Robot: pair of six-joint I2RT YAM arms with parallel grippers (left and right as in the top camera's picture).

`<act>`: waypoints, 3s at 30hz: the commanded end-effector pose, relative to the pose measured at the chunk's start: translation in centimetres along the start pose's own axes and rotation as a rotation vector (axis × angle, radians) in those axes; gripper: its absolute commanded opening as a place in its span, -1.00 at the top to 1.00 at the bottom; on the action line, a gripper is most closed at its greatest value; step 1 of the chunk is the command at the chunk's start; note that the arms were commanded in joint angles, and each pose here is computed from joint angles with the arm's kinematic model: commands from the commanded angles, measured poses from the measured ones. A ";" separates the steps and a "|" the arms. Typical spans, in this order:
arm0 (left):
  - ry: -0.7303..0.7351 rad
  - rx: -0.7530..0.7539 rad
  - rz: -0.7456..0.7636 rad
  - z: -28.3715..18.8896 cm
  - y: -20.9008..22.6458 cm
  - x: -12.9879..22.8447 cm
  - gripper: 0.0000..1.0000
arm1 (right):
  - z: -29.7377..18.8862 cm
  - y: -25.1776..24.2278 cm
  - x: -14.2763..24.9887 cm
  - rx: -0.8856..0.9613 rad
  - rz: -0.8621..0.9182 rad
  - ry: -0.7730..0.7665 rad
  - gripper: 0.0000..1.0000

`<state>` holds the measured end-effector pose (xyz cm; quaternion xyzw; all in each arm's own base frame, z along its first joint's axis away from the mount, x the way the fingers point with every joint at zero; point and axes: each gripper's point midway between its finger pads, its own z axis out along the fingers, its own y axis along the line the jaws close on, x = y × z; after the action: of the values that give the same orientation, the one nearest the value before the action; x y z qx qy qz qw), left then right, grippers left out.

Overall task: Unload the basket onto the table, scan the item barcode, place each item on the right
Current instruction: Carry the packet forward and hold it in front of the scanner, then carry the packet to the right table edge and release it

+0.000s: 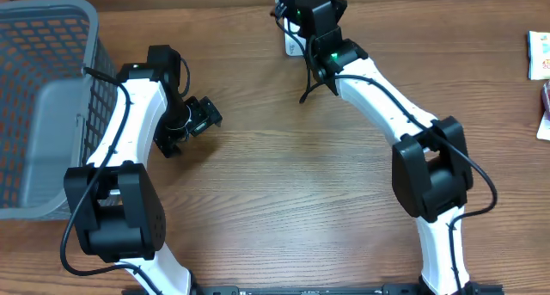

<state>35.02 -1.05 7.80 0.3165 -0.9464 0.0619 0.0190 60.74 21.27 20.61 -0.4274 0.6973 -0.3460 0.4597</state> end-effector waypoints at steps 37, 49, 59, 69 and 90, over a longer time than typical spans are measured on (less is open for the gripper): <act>-0.016 0.003 -0.013 -0.4 -0.3 -0.4 -0.99 | 1.8 -11.6 15.6 0.479 0.580 0.365 0.93; -0.016 0.003 -0.013 -0.4 -0.3 -0.4 -0.99 | -5.7 -14.0 39.9 0.310 1.412 0.746 0.93; -0.016 0.003 -0.013 -0.4 -0.3 -0.4 -0.99 | -12.0 -14.3 53.3 0.364 1.760 0.899 0.93; -0.016 0.002 -0.013 -0.4 -0.3 -0.4 -0.99 | -15.5 -14.5 58.5 0.436 1.846 0.956 0.21; -0.016 0.003 -0.013 -0.4 -0.3 -0.4 -0.99 | -24.5 -19.9 38.9 -0.076 2.036 0.514 -1.00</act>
<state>35.06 -1.06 7.84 0.3181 -0.9458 0.0622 0.0184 33.82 -24.65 32.82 0.4707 0.7960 0.0423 0.3783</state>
